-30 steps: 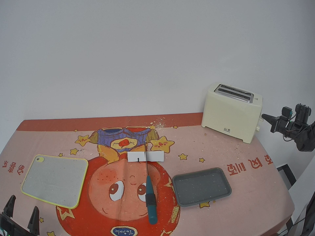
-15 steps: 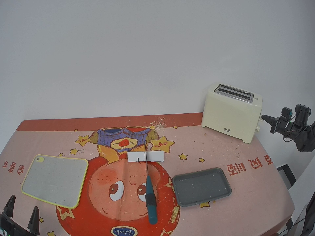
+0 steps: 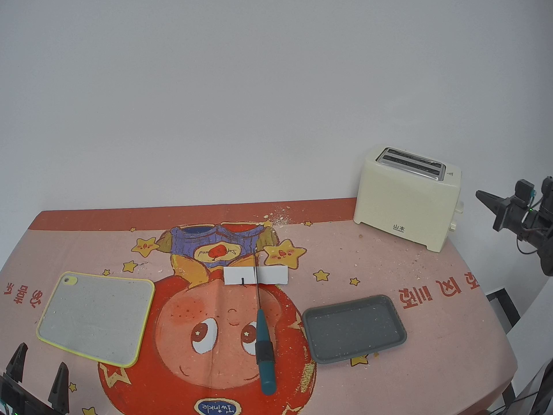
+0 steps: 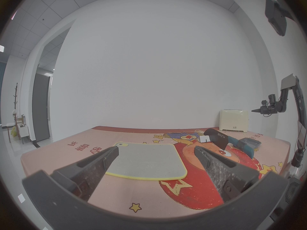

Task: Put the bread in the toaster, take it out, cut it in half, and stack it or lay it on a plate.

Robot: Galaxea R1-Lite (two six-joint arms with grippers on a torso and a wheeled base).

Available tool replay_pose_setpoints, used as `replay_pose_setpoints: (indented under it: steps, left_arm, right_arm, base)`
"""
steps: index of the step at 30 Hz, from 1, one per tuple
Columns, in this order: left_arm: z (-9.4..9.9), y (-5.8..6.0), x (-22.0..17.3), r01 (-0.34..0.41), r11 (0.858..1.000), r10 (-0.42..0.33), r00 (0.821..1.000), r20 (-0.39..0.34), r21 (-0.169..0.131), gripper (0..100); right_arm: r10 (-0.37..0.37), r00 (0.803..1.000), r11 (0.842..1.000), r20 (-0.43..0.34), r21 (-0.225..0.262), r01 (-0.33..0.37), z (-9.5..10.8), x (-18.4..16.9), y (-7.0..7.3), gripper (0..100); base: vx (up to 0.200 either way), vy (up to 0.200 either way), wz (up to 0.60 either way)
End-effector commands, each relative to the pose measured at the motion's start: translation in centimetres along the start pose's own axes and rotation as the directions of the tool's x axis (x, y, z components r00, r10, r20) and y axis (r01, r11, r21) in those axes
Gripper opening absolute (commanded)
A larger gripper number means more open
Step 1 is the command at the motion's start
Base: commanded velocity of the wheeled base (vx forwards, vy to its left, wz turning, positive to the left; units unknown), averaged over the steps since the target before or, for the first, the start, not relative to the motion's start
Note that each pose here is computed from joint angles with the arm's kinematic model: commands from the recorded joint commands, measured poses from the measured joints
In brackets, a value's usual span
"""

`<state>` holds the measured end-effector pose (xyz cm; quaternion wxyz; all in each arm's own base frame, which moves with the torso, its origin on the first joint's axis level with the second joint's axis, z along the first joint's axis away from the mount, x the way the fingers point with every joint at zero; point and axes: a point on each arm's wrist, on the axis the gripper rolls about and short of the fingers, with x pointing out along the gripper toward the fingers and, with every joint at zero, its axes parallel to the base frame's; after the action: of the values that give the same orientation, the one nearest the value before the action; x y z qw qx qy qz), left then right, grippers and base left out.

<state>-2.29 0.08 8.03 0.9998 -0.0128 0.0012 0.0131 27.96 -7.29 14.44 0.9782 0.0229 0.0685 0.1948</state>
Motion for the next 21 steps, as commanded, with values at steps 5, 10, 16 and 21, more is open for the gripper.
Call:
replay_pose_setpoints:
  steps: [5,10,16,21]
  left_arm:
    - [-0.5,0.0,0.1,0.000,1.000,0.000,1.000,-0.009,0.000,100]
    - [-0.5,0.0,0.1,0.000,1.000,0.000,1.000,-0.009,0.000,100]
    - [-0.5,0.0,0.1,0.000,1.000,0.000,1.000,-0.009,0.000,100]
    - [-0.5,0.0,0.1,0.000,1.000,0.000,1.000,-0.009,0.000,100]
  right_arm:
    - [0.118,0.979,0.992,0.165,-0.064,-0.109,-6.4,-21.3,18.2,0]
    - [0.216,0.971,0.965,0.100,-0.177,-0.196,-10.3,-23.0,19.5,0]
    - [-0.463,0.879,0.876,0.109,-0.094,0.473,-10.3,-23.2,17.9,0]
    - [-0.560,0.827,0.828,0.043,0.017,0.560,-11.0,-23.3,17.7,0]
  base:
    - [0.000,0.000,0.00]
    - [0.000,0.000,0.00]
    - [0.000,0.000,0.00]
    - [0.000,0.000,0.00]
